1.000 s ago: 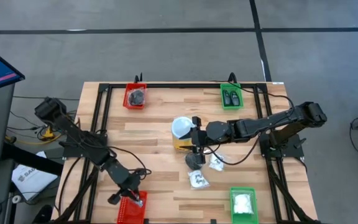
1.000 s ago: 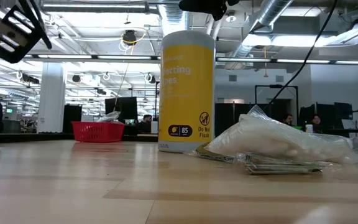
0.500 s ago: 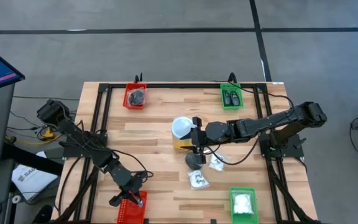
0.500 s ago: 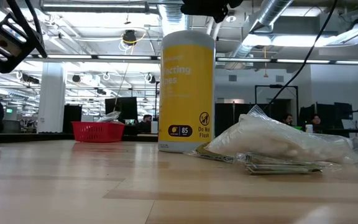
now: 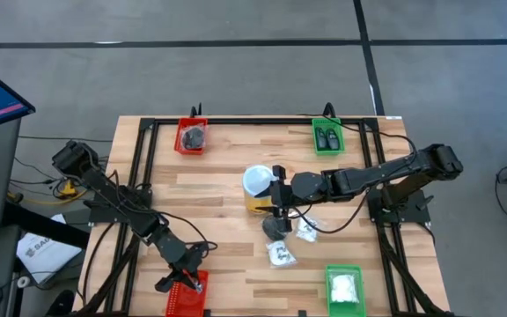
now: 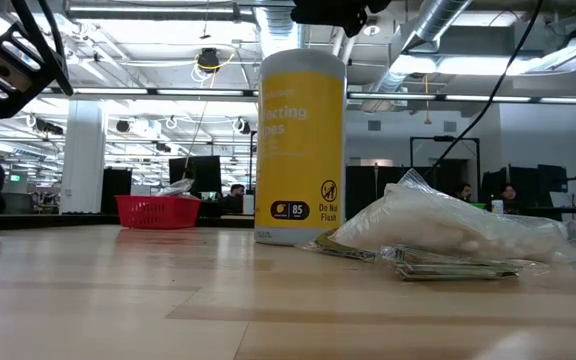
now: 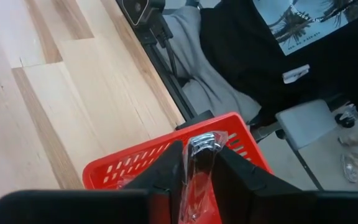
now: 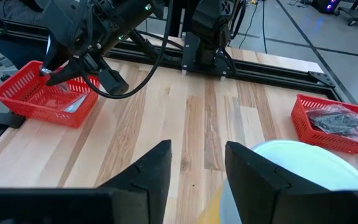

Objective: Pick & Place Travel size toiletries
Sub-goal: Put the nail cutter into the bottom orange bin, then put the white cotton pack into the bottom green bin

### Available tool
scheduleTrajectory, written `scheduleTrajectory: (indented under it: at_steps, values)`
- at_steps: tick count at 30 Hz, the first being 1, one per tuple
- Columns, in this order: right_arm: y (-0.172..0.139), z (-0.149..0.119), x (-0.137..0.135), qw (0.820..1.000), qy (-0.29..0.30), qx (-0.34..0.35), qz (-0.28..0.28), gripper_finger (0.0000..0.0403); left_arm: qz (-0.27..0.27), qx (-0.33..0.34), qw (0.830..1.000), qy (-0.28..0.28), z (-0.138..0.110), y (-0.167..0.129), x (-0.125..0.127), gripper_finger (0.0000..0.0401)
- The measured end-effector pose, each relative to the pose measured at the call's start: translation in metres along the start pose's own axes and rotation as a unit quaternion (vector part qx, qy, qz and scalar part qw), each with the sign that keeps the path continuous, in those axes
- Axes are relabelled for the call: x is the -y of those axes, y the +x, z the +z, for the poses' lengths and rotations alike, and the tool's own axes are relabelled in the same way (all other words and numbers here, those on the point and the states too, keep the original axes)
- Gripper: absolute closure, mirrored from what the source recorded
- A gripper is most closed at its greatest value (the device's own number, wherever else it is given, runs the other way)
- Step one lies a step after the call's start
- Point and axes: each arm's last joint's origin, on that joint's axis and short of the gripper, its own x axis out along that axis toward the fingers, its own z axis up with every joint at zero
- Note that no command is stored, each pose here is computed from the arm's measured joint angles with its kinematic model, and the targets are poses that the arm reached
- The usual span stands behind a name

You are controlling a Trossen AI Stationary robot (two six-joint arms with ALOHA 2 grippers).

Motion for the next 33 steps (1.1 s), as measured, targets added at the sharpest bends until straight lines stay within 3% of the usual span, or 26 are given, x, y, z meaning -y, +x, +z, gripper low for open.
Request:
scheduleTrajectory:
  at_steps: [23, 33]
  values:
    - [0.0, 0.0, 0.0, 1.0, -0.003, 0.0, 0.0, 0.0259, 0.008, 0.01, 1.0, -0.018, 0.001, 0.0, 0.0, 0.0317]
    - [0.0, -0.005, -0.001, 1.0, -0.006, -0.028, 0.003, 0.0266, 0.031, 0.031, 0.999, 0.016, 0.01, -0.006, -0.016, 0.0317]
